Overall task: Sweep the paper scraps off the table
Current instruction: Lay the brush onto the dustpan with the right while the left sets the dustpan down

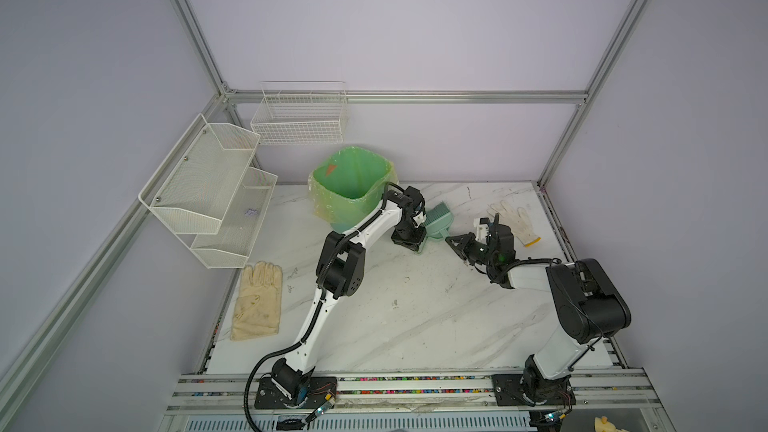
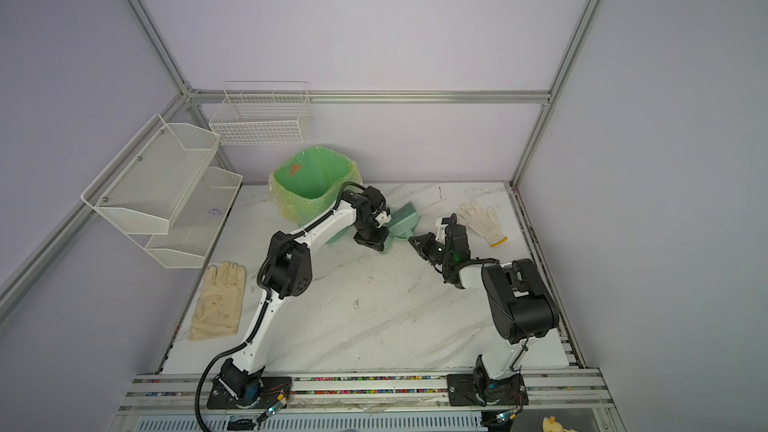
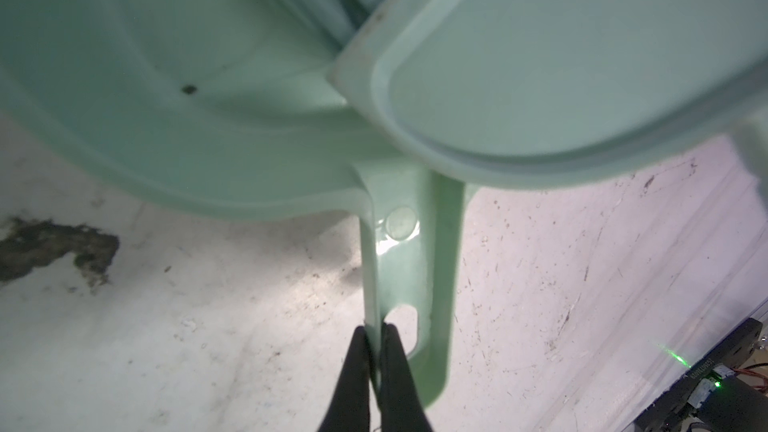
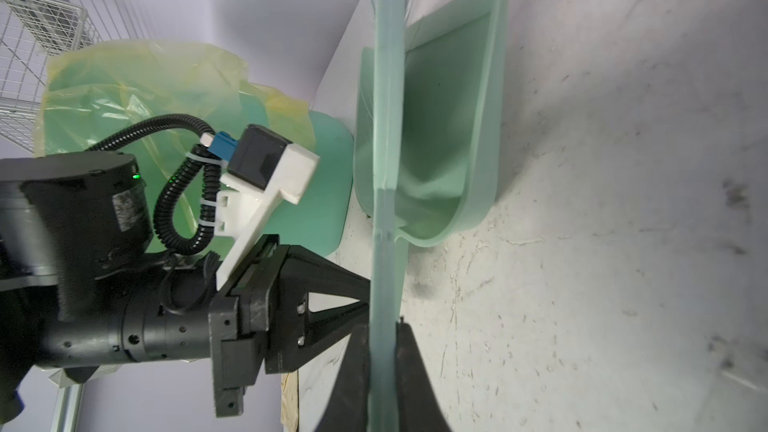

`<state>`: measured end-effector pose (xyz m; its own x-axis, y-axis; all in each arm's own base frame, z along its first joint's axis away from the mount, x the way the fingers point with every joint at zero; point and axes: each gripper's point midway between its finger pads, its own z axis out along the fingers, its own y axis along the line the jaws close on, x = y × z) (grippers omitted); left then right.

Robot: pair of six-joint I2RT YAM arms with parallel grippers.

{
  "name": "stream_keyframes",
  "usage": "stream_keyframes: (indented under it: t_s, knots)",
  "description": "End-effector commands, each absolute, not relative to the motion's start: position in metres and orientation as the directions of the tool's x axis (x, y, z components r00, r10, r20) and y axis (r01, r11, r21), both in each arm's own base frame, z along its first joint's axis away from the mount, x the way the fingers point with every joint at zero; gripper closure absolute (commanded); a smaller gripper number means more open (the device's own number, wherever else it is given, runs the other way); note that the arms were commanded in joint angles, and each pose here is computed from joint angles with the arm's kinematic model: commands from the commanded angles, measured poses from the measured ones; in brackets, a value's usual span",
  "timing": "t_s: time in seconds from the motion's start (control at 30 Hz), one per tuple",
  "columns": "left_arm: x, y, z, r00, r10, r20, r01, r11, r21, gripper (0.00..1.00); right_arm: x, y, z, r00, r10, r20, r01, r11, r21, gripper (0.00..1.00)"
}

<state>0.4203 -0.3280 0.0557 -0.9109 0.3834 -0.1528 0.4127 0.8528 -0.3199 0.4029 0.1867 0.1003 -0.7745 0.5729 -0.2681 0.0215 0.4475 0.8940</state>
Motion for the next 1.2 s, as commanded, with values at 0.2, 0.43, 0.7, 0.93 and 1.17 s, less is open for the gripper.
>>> stream_keyframes:
  t_s: [0.2,0.43,0.7,0.93,1.17]
  knots:
    - [0.446,-0.328,0.093,-0.905,0.324,-0.275,0.396,0.878,-0.269,0.76,0.41,0.195,0.091,-0.811,0.529,-0.249,0.022,0.453,0.891,1.0]
    - [0.45,-0.322,0.11,-0.899,0.305,-0.314,0.386,0.892,-0.238,0.66,0.411,0.182,0.084,-0.813,0.508,-0.283,0.073,0.571,0.818,0.84]
    - [0.444,-0.323,0.138,-0.887,0.299,-0.352,0.397,0.884,-0.248,0.54,0.408,0.173,0.089,-0.801,0.519,-0.299,0.101,0.609,0.787,0.65]
    - [0.433,-0.326,0.156,-0.857,0.337,-0.39,0.436,0.878,-0.199,0.34,0.408,0.16,0.104,-0.78,0.524,-0.343,0.122,0.664,0.738,0.57]
    - [0.413,-0.328,0.186,-0.833,0.348,-0.431,0.46,0.868,-0.188,0.26,0.404,0.149,0.132,-0.749,0.531,-0.398,0.107,0.688,0.718,0.42]
